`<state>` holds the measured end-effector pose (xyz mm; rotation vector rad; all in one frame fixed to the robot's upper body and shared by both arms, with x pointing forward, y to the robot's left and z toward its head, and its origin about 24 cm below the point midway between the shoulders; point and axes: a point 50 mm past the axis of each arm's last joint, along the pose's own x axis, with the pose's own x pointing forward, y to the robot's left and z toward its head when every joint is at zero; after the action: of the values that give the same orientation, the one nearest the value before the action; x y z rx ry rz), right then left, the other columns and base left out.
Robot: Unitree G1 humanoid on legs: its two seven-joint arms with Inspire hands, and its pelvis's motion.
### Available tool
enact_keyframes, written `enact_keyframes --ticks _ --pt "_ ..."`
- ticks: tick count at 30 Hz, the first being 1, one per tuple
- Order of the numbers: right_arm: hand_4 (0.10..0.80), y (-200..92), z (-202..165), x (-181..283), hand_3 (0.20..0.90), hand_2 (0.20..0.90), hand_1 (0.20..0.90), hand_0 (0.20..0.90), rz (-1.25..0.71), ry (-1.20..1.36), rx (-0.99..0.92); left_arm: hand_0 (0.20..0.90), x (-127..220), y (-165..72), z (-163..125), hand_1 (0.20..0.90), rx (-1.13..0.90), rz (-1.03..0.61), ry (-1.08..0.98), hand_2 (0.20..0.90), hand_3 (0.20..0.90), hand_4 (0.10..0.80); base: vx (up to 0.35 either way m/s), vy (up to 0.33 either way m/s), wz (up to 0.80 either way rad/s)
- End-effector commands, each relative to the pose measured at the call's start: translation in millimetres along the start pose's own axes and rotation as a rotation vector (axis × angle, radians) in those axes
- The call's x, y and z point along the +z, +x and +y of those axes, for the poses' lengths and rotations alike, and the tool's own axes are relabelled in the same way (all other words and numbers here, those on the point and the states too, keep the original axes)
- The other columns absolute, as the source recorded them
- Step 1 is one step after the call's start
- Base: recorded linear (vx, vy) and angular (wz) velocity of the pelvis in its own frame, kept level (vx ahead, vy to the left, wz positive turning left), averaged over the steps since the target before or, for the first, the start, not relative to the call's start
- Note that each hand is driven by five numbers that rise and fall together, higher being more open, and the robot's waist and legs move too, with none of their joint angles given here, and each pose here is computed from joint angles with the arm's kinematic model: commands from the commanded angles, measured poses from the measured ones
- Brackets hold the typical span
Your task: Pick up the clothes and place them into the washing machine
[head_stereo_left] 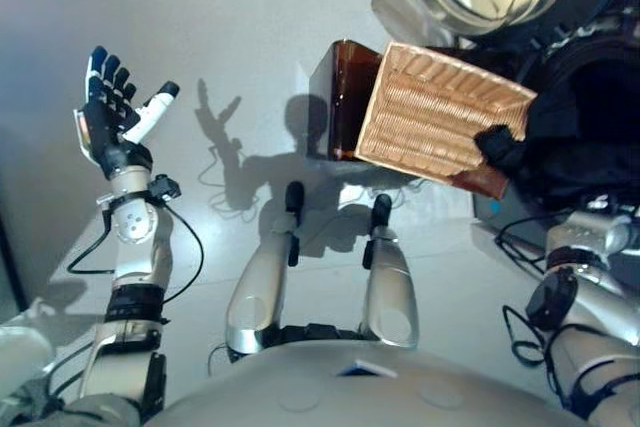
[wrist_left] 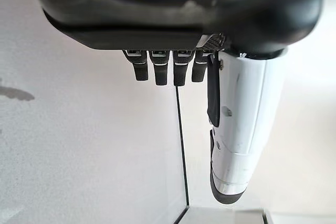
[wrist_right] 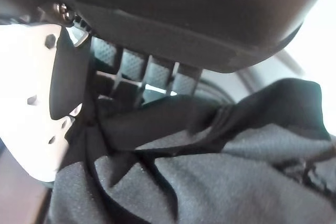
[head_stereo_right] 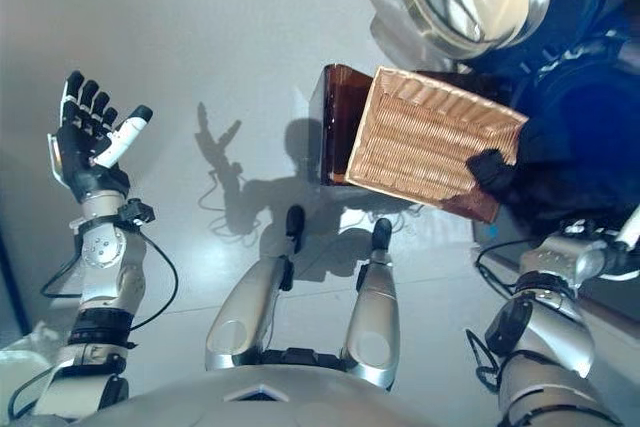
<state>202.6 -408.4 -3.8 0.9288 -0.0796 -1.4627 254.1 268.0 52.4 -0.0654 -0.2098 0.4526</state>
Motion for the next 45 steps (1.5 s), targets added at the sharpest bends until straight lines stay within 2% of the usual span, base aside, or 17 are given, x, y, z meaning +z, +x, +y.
enact_keyframes --ticks 1,4,18,26,36,38,40,41,45 --pt "0.3 15.4 -23.9 58.3 0.2 0.2 0.2 0.2 -0.231 -0.009 -0.002 0.9 51.3 10.0 11.7 0.9 -0.035 -0.262 0.022 0.9 0.9 0.8 0.02 -0.014 0.26" --pt "0.3 15.8 -33.6 52.4 0.2 0.2 0.2 0.2 -0.208 -0.016 -0.028 0.9 56.2 9.4 12.7 0.9 -0.045 -0.281 0.026 0.9 0.9 0.8 0.013 -0.012 0.14" --pt "0.3 6.3 -35.2 18.6 0.2 0.2 0.2 0.2 -0.128 -0.017 -0.009 0.9 67.1 11.4 10.2 0.9 -0.05 -0.333 0.025 0.9 0.9 0.8 0.019 0.001 0.06" --pt "0.3 -1.5 0.6 17.4 0.2 0.2 0.2 0.2 -0.146 0.045 0.07 0.9 78.2 14.9 7.9 0.9 -0.031 -0.385 0.003 0.9 0.9 0.8 -0.042 0.008 -0.06" --pt "0.3 -7.2 52.0 52.7 0.2 0.2 0.2 0.2 -0.255 0.138 0.184 0.9 95.0 13.8 6.6 0.9 0.012 -0.464 -0.078 0.9 0.9 0.8 -0.004 -0.009 -0.07" --pt "0.3 -27.6 83.6 63.5 0.2 0.2 0.2 0.2 -0.338 0.193 0.312 0.9 102.0 13.4 10.4 0.9 0.069 -0.501 -0.082 0.9 0.9 0.8 -0.014 0.016 -0.01" --pt "0.3 -42.6 89.9 63.6 0.2 0.2 0.2 0.2 -0.386 0.234 0.35 0.9 103.1 12.7 12.5 0.9 0.104 -0.51 -0.086 0.9 0.9 0.8 -0.028 0.014 -0.1" --pt "0.3 -60.4 100.7 67.4 0.2 0.2 0.2 0.2 -0.43 0.283 0.411 0.9 105.4 11.0 15.3 0.9 0.139 -0.525 -0.089 0.9 0.9 0.8 -0.019 0.0 -0.18" --pt "0.3 -86.7 118.7 75.3 0.2 0.2 0.2 0.2 -0.491 0.342 0.474 0.9 105.2 10.3 15.2 0.9 0.163 -0.527 -0.096 0.9 0.9 0.8 -0.002 -0.001 -0.07"
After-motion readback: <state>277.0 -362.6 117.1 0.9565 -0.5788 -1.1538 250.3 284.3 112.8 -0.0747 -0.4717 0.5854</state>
